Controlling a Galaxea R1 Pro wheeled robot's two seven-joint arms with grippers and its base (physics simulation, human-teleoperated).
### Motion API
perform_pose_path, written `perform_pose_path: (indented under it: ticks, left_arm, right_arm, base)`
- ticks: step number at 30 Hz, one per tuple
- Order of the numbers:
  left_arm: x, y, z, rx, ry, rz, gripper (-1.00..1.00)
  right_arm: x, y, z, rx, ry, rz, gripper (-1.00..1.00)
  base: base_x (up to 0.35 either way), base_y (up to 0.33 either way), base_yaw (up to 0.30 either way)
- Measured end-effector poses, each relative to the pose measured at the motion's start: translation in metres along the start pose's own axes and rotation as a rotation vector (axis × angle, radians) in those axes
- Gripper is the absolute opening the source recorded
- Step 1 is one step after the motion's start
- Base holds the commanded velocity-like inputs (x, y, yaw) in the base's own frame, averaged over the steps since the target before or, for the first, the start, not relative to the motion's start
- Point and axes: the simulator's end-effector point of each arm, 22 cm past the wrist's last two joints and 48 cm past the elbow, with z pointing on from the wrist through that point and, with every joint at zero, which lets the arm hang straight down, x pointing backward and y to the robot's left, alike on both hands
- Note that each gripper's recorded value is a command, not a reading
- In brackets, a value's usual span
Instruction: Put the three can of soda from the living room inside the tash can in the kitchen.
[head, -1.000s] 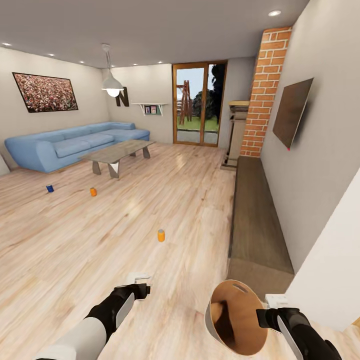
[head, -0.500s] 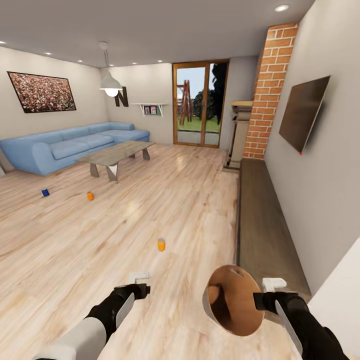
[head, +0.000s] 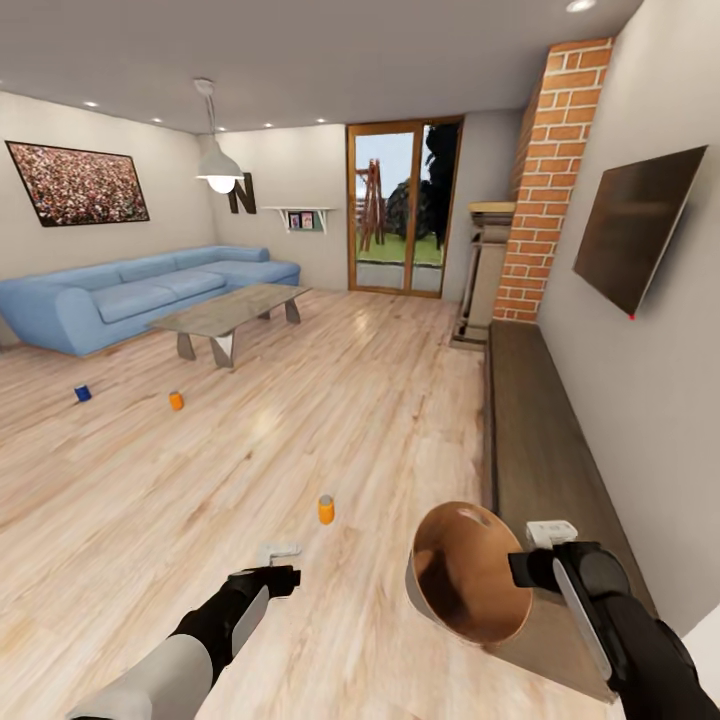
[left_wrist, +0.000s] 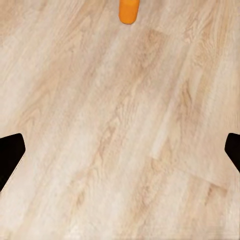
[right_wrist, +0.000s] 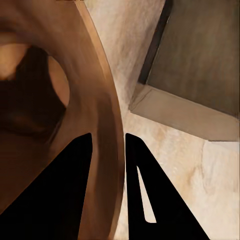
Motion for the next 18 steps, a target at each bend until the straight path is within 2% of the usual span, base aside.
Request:
perform_pose_path:
  ticks: [3,8,18]
  left_arm:
    - [0.0,0.0,0.0,0.0,0.0,0.0,1.0]
    - [0.0,0.0,0.0,0.0,-0.001,0.0,1.0]
    - [0.0,0.0,0.0,0.0,-0.001,0.001,1.0]
  right_arm:
    - [-0.008,0.003,-0.005,-0.01,-0.023,0.003,-1.0]
    - [-0.01,-0.01,-0.007,0.048,-0.029,-0.027,-1.0]
    - [-0.018,-0.012,-0.013,0.051,-0.053,-0.031,-1.0]
  base:
    - [0.317,0.079,0.0]
    - [0.317,0.079,0.0]
    - [0.317,0.08,0.0]
